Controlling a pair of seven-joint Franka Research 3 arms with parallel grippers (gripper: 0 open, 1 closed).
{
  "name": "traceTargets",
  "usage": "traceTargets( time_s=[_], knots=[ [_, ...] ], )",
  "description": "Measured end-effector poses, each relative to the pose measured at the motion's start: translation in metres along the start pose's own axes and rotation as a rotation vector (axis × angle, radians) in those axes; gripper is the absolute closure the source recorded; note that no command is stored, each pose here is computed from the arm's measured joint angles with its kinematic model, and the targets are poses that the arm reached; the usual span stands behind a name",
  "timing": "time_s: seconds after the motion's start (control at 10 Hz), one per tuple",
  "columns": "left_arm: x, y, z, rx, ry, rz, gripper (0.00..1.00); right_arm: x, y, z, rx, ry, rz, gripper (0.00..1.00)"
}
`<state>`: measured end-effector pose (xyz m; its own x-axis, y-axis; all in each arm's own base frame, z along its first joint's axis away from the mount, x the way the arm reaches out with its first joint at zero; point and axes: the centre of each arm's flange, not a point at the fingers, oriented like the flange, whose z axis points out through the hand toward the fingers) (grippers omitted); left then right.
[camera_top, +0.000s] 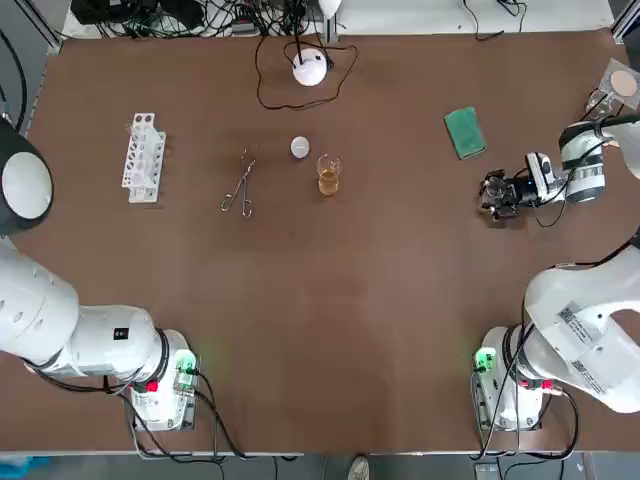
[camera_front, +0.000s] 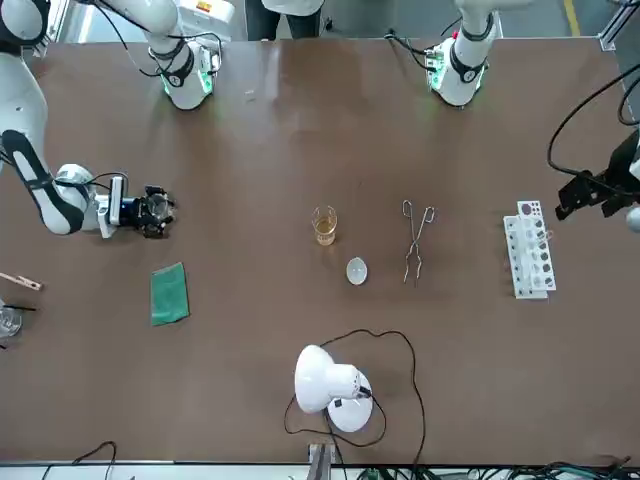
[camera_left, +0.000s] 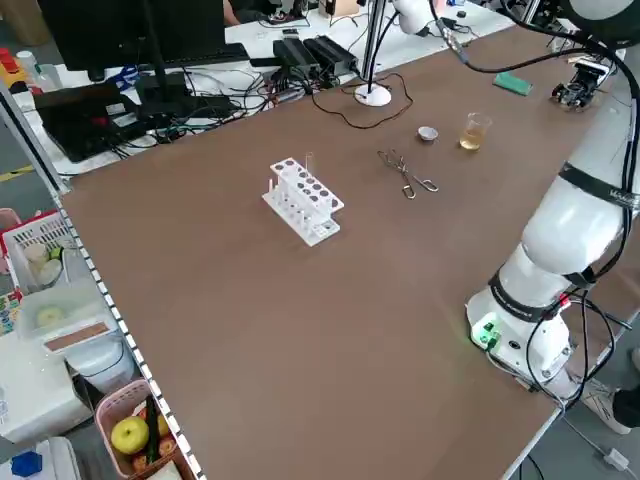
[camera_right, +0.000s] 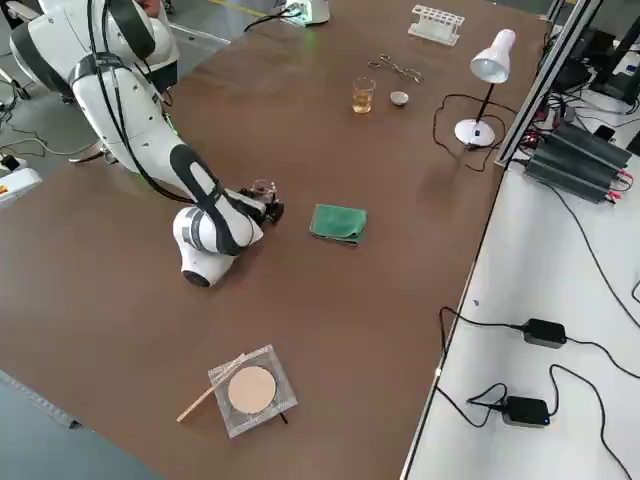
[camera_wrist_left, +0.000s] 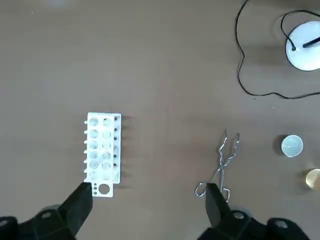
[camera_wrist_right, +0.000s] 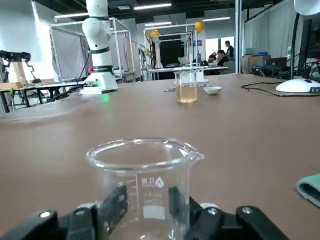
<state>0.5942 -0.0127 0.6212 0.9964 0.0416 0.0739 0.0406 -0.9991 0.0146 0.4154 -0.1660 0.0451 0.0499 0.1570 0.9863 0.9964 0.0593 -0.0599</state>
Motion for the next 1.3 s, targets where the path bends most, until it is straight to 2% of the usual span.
traceTargets(
  time_s=[0.5, 1.0, 1.1, 1.3],
  knots=[
    [0.0000, 0.0020, -0.0007, 0.000, 0.001, 0.003, 0.00, 0.0000, 0.0000, 0.0000, 0.001, 0.000, 0.000, 0.50],
    [-0.0001, 0.0031, -0.0011, -0.001, 0.002, 0.005, 0.00, 0.0000, 0.0000, 0.0000, 0.001, 0.000, 0.000, 0.43],
    [-0.0001, 0.0032, -0.0011, -0.001, 0.002, 0.005, 0.00, 0.0000, 0.0000, 0.0000, 0.001, 0.000, 0.000, 0.39],
    [0.0000, 0.0028, -0.0015, -0.001, 0.003, 0.005, 0.00, 0.0001, 0.0002, -0.0002, 0.001, 0.000, -0.001, 0.10]
  ],
)
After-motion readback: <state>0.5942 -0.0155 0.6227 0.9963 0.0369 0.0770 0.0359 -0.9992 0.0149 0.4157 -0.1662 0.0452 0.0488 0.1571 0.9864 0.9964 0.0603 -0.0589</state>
